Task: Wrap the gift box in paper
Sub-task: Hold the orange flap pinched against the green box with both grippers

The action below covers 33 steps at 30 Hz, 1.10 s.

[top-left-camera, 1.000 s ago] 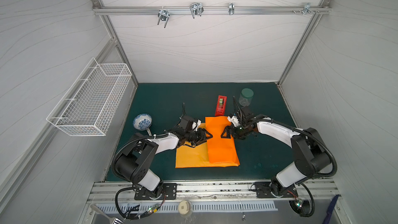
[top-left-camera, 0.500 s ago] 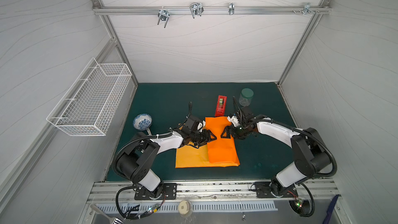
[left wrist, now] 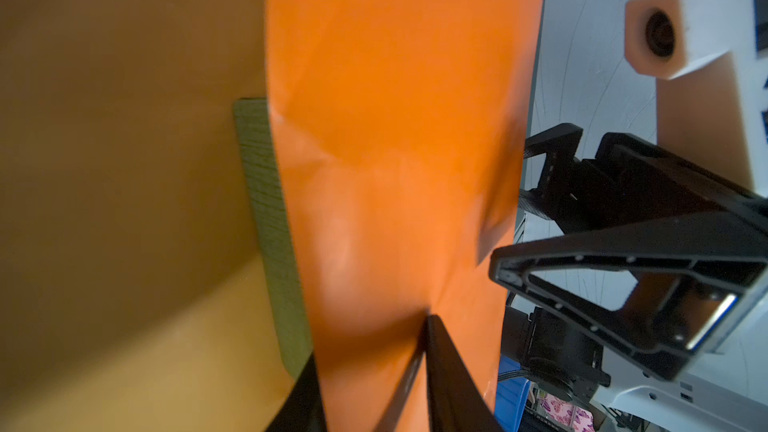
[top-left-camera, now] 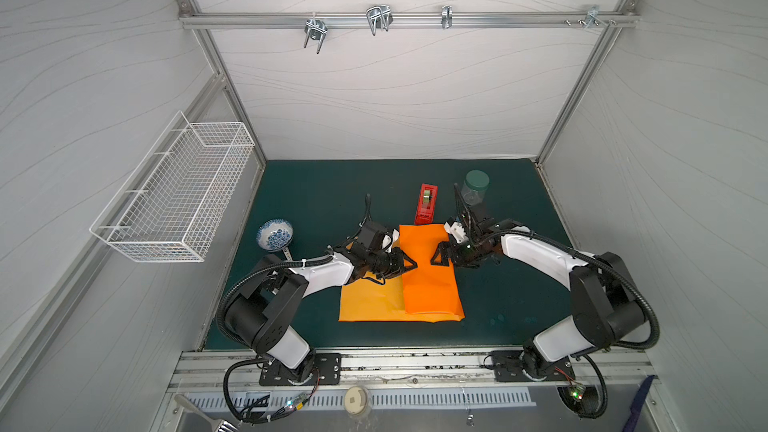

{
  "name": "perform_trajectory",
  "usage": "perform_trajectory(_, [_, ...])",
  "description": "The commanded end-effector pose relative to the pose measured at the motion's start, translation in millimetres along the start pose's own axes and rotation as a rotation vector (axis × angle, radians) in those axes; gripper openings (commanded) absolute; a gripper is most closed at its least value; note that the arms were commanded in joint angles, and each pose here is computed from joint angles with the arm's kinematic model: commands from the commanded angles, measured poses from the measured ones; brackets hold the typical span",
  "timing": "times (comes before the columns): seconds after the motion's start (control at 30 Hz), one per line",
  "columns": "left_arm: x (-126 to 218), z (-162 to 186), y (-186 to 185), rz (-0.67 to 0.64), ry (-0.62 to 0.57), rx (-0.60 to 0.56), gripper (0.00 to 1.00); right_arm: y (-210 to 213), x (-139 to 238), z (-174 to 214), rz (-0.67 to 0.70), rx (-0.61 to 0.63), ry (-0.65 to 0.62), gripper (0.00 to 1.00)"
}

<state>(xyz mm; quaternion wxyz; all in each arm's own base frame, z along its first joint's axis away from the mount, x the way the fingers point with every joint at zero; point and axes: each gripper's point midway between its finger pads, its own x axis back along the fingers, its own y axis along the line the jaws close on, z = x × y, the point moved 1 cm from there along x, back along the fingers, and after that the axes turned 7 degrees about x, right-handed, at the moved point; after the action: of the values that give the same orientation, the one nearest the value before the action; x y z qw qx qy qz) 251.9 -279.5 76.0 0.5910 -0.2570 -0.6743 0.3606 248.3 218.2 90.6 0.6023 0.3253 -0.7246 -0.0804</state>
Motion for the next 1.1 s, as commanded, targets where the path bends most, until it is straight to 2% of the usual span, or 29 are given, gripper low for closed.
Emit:
perform_trajectory(0.0, [-9,14,40,-0.128,0.037,0.044,0.24,4,13,0,-0.043,-0.006,-0.005,0.90])
perform_trajectory(0.2, [-7,13,39,-0.130,0.033,0.038,0.23,7,10,-4,-0.124,-0.049,-0.006,0.88])
perform_trajectory(0.53, [-6,12,39,-0.135,0.027,0.033,0.22,-5,-5,5,-0.111,-0.073,0.058,0.81])
perform_trajectory(0.83, [-6,13,40,-0.142,0.026,0.031,0.21,-11,-6,3,-0.191,-0.128,0.043,0.74])
perform_trajectory(1.07, [-6,12,40,-0.141,0.024,0.031,0.20,-21,-14,12,-0.178,-0.158,0.055,0.70])
